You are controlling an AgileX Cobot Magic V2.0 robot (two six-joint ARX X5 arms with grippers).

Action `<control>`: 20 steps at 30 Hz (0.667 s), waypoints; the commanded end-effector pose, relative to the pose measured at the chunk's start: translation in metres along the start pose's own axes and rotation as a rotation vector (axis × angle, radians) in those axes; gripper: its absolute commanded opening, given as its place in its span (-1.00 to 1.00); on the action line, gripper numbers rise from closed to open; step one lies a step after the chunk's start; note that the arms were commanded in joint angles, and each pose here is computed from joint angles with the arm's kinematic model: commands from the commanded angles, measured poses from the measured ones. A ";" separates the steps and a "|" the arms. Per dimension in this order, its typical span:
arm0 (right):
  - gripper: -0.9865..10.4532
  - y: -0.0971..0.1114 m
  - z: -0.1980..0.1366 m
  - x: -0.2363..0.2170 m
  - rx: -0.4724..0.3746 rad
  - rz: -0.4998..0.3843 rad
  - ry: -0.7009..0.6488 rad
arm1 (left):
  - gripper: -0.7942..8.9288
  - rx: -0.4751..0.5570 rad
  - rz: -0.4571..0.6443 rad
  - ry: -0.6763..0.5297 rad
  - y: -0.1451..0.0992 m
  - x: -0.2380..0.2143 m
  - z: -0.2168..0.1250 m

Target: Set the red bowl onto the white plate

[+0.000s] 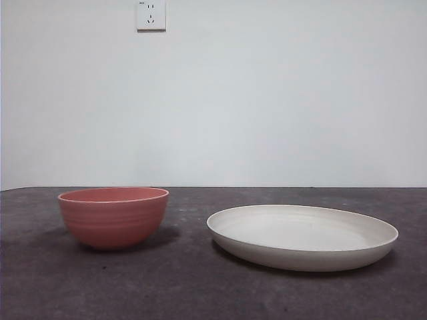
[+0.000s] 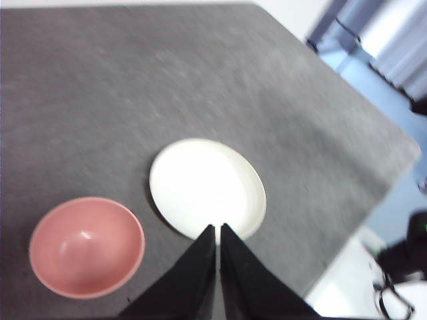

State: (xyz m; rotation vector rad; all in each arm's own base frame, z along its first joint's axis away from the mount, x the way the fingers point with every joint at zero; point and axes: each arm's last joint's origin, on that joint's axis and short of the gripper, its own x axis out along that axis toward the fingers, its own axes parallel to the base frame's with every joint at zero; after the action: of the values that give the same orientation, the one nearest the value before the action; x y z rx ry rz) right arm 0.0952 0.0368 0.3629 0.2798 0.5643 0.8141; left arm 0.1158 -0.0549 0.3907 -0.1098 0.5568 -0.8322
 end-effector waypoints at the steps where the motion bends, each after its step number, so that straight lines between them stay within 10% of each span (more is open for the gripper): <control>1: -0.82 0.003 0.002 0.000 -0.080 0.015 0.015 | -0.81 0.087 -0.025 0.006 -0.005 -0.002 0.003; 12: -0.79 0.002 -0.001 0.000 -0.054 0.003 0.048 | -0.54 0.067 -0.031 0.050 -0.005 -0.001 -0.002; 20: 0.25 0.000 -0.001 0.000 -0.046 -0.052 0.040 | 0.34 0.062 -0.030 0.054 -0.005 -0.001 -0.002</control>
State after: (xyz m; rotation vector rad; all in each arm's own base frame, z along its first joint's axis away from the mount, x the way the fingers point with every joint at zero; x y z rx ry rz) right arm 0.0940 0.0367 0.3569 0.2148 0.6069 0.7798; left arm 0.1110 -0.0567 0.3852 -0.0492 0.6037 -0.8702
